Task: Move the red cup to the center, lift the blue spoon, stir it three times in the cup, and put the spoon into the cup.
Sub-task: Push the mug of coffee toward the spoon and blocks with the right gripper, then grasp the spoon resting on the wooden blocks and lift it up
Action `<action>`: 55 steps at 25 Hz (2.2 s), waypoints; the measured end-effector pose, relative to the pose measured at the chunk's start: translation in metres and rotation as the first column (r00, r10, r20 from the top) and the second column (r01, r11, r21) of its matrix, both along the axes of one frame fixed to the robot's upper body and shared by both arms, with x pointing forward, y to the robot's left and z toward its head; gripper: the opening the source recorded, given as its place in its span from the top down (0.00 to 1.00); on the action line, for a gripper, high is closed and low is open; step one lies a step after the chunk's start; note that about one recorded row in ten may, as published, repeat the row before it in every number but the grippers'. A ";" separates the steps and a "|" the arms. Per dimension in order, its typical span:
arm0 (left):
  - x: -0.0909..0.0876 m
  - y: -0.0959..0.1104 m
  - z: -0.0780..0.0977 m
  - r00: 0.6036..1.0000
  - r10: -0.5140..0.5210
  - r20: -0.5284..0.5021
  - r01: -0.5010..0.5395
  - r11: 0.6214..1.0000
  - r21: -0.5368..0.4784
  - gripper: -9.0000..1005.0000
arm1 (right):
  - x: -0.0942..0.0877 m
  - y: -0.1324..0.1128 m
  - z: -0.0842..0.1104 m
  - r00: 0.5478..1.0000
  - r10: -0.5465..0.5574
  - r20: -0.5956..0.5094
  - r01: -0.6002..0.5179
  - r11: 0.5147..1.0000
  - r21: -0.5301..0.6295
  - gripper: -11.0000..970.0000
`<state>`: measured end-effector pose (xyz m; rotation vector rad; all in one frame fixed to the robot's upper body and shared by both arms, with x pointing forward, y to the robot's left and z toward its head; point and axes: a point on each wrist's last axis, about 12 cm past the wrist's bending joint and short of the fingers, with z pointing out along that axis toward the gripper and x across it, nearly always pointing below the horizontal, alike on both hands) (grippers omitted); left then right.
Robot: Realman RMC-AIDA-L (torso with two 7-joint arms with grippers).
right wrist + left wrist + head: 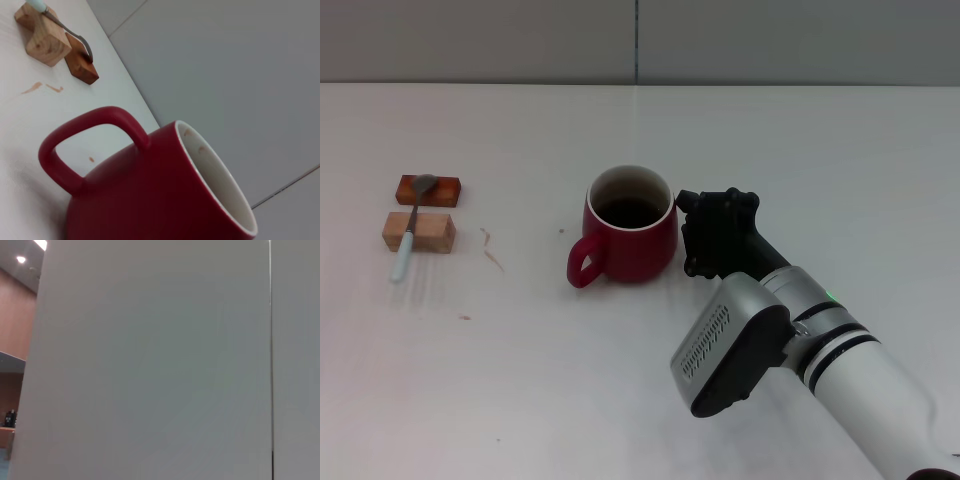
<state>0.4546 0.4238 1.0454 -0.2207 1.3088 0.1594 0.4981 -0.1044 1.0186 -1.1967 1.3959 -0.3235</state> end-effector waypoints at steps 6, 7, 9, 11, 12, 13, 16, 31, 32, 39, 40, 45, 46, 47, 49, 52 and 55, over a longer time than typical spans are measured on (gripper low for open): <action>0.001 0.000 0.000 1.000 -0.006 0.002 0.006 1.000 -0.004 0.32 | 0.011 -0.027 0.005 0.984 -0.133 0.116 0.133 0.991 0.004 0.95; 0.002 -0.001 0.000 1.000 -0.007 0.001 0.007 1.000 -0.006 0.32 | 0.013 -0.036 0.006 0.975 -0.176 0.138 0.175 0.984 0.020 0.95; 0.003 -0.002 0.000 1.000 -0.009 0.000 0.009 1.000 -0.010 0.32 | 0.017 -0.053 0.008 0.949 -0.264 0.170 0.256 0.964 0.072 0.95; 0.003 -0.003 0.000 1.000 -0.011 -0.001 0.011 1.000 -0.012 0.32 | 0.020 -0.073 0.012 0.911 -0.362 0.198 0.333 0.928 0.164 0.95; 0.005 -0.004 0.000 1.000 -0.015 0.001 0.015 1.000 -0.013 0.32 | 0.021 -0.084 0.014 0.889 -0.407 0.207 0.364 0.906 0.217 0.94; 0.005 -0.004 0.000 1.000 -0.015 0.001 0.015 1.000 -0.013 0.32 | 0.021 -0.084 0.014 0.889 -0.407 0.207 0.364 0.906 0.217 0.94; 0.009 -0.005 0.001 1.000 -0.020 0.004 0.020 1.000 -0.016 0.32 | 0.021 -0.119 0.021 0.820 -0.535 0.205 0.410 0.798 0.442 0.94; 0.023 -0.009 0.002 0.999 -0.037 0.004 0.037 0.997 -0.073 0.32 | 0.002 -0.208 0.034 0.750 -0.650 0.125 0.223 0.426 0.877 0.74; 0.023 -0.010 0.002 0.999 -0.042 0.006 0.042 0.995 -0.086 0.32 | 0.000 -0.214 0.034 0.742 -0.657 0.130 0.222 0.424 0.878 0.72; 0.021 -0.017 -0.002 0.997 -0.069 0.023 0.071 0.987 -0.143 0.32 | -0.006 -0.241 0.035 0.703 -0.700 0.128 0.224 0.389 0.893 0.38; 0.020 -0.019 -0.002 0.997 -0.076 0.027 0.079 0.986 -0.146 0.32 | -0.006 -0.241 0.035 0.703 -0.700 0.128 0.224 0.389 0.893 0.34; 0.004 -0.037 -0.011 0.986 -0.164 0.021 0.166 0.977 -0.135 0.32 | 0.002 -0.254 0.038 0.700 -0.704 0.123 0.242 0.395 0.886 0.31; 0.004 -0.037 -0.011 0.986 -0.164 0.021 0.166 0.977 -0.135 0.32 | 0.005 -0.256 0.039 0.701 -0.702 0.123 0.248 0.402 0.881 0.31; -0.005 -0.046 -0.017 0.983 -0.186 0.008 0.185 0.977 -0.105 0.32 | 0.009 -0.257 0.041 0.703 -0.700 0.124 0.254 0.410 0.876 0.31; -0.009 -0.051 -0.020 0.982 -0.189 0.001 0.188 0.978 -0.092 0.32 | 0.012 -0.257 0.041 0.705 -0.699 0.123 0.258 0.414 0.873 0.31; -0.033 -0.074 -0.031 0.986 -0.165 -0.019 0.164 0.986 -0.036 0.32 | 0.027 -0.261 0.048 0.713 -0.689 0.129 0.269 0.439 0.857 0.31; -0.044 -0.084 -0.035 0.989 -0.147 -0.031 0.146 0.989 -0.019 0.32 | 0.035 -0.262 0.052 0.720 -0.682 0.131 0.271 0.450 0.851 0.31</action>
